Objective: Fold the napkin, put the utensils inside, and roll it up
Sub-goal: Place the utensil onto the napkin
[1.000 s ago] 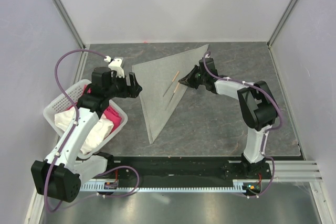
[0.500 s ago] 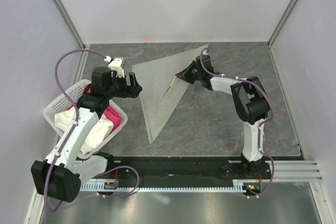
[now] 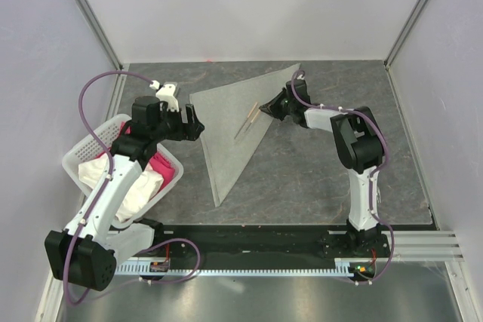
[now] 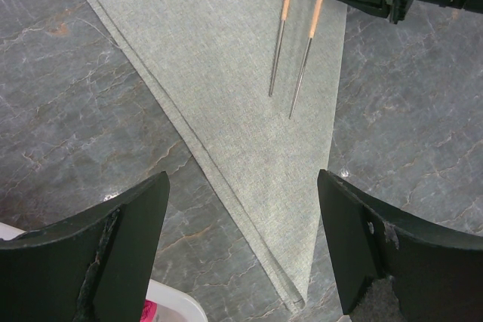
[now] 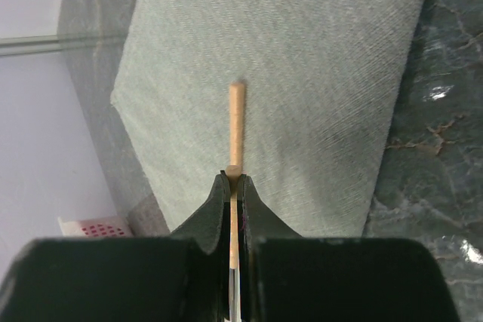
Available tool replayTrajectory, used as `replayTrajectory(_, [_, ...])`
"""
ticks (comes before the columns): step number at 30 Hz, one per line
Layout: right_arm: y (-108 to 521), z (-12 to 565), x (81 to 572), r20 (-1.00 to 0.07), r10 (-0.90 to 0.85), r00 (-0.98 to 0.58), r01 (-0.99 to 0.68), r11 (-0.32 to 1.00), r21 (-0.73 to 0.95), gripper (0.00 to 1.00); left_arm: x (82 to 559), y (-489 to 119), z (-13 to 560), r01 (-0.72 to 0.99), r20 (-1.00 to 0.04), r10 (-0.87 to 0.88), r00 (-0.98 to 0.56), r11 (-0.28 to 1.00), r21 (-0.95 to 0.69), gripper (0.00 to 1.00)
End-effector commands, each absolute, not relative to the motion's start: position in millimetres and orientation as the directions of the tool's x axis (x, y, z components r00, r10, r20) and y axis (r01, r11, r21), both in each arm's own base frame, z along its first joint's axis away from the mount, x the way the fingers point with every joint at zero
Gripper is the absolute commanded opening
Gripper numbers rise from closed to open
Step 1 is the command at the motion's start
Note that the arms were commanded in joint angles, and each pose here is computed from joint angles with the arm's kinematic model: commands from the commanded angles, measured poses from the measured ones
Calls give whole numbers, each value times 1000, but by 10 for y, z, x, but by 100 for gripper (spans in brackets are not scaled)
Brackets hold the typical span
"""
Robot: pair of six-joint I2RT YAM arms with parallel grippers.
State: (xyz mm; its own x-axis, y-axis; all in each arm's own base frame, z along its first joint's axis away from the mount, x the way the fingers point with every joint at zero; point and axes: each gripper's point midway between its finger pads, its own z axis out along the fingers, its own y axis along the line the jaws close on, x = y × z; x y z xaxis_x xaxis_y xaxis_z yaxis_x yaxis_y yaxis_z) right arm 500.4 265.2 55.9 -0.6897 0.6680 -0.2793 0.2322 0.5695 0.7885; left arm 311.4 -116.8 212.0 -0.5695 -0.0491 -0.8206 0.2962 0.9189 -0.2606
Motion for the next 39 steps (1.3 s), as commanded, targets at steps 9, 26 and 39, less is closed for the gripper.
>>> replayTrajectory(9, [2687, 472, 5123, -296, 653, -697, 218, 586, 781, 0, 3140, -1181, 2157, 294, -827, -70, -558, 915, -276, 87])
replayTrajectory(26, [2629, 413, 5294, -308, 659, -686, 225, 595, 772, 0, 3143, -1174, 2156, 290, -827, -71, -558, 917, -274, 87])
replayTrajectory(39, [2627, 267, 5325, -295, 647, -703, 243, 609, 755, 3, 3146, -1176, 2147, 291, -826, -69, -560, 917, -274, 87])
